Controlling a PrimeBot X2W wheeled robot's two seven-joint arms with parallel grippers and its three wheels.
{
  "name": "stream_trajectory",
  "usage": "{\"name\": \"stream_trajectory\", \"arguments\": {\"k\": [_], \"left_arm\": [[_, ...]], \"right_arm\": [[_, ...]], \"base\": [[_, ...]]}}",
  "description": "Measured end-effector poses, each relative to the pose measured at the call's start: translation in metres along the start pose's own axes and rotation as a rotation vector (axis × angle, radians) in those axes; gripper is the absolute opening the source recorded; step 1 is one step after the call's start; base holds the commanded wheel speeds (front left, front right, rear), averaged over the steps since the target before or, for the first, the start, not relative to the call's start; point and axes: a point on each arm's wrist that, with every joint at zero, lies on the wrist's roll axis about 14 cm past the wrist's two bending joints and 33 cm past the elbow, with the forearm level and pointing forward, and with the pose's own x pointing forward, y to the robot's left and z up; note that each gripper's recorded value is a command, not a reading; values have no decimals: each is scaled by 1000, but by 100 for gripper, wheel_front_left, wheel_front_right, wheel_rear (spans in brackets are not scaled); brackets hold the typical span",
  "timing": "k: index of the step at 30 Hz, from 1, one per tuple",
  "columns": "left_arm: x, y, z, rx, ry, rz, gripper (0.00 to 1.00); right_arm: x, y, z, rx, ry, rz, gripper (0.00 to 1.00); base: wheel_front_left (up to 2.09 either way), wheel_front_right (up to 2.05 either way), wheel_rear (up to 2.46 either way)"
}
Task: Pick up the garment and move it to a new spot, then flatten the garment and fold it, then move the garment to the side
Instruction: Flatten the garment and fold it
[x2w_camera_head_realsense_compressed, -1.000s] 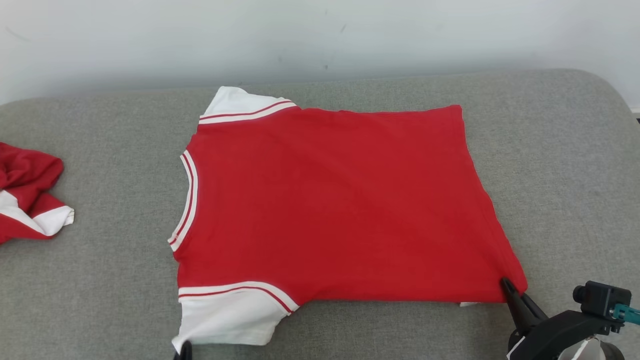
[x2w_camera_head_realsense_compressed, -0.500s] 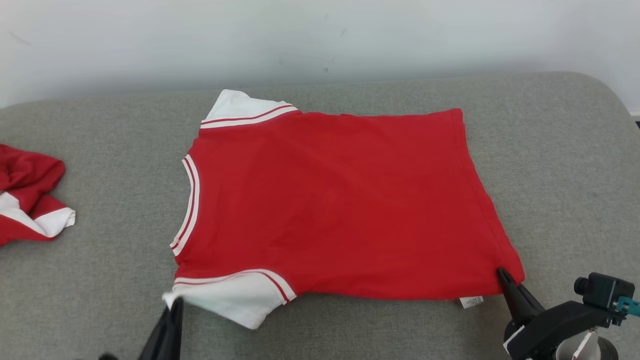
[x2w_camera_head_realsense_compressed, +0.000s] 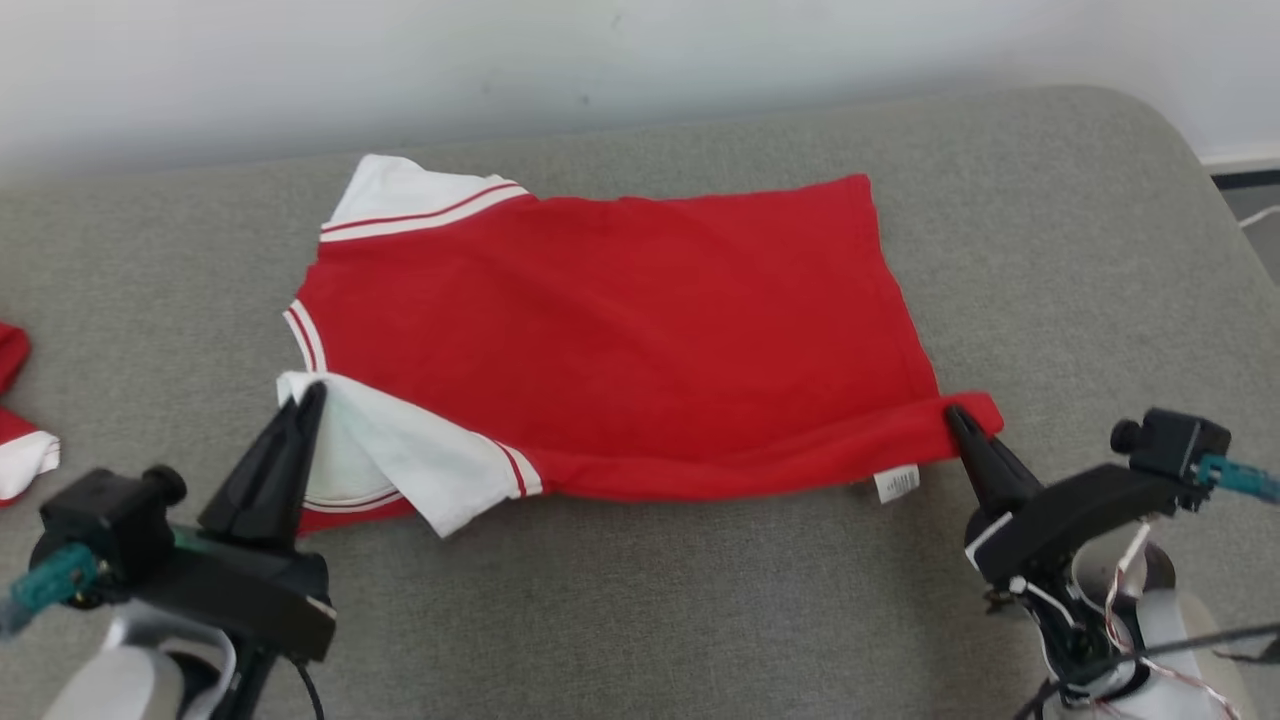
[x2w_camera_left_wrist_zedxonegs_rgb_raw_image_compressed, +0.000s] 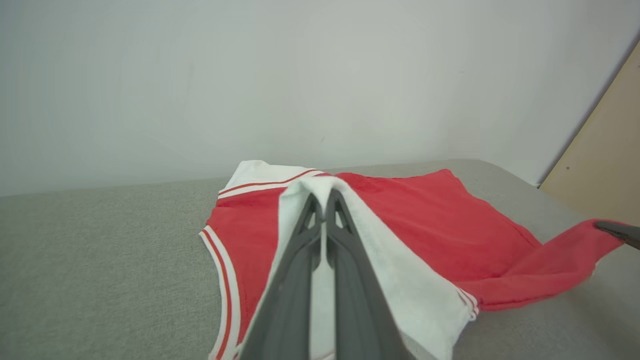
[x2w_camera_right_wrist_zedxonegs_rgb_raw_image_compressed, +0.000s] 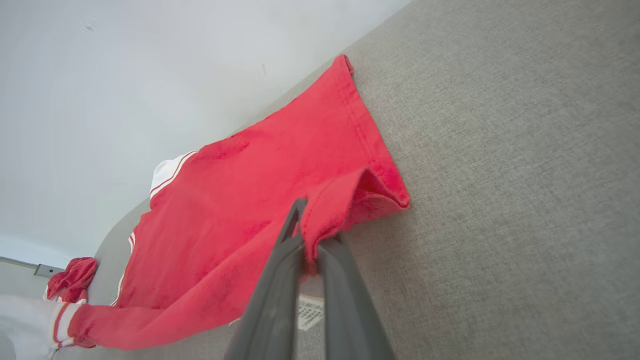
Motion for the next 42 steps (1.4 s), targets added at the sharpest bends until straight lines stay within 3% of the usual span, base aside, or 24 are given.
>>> {"name": "stream_trajectory", "arguments": {"k": [24, 25, 26, 27, 28, 29, 42], "left_arm": [[87, 47, -73, 34, 209, -31, 0], [89, 47, -75, 33, 214, -34, 0], [91, 48, -79, 35, 223, -33, 0], [92, 48, -80, 37, 225, -36, 1], [94, 49, -81, 39, 219, -35, 82], [95, 49, -81, 40, 216, -33, 100], [79, 58, -66, 50, 134, 19, 100]], "right_arm": [[75, -34, -1, 21, 93, -98, 0], [77, -35, 0, 18, 90, -100, 13], [79, -35, 0, 10, 87, -100, 39], [81, -34, 1, 1, 83, -100, 91], [82, -35, 1, -1, 82, -101, 100], [82, -35, 1, 2, 78, -102, 100], [71, -33, 14, -83, -10, -80, 100]], "base": [[0, 0, 0], [0, 0, 0], [0, 0, 0], [0, 0, 0], [0, 0, 0], [0, 0, 0], [0, 0, 0]]}}
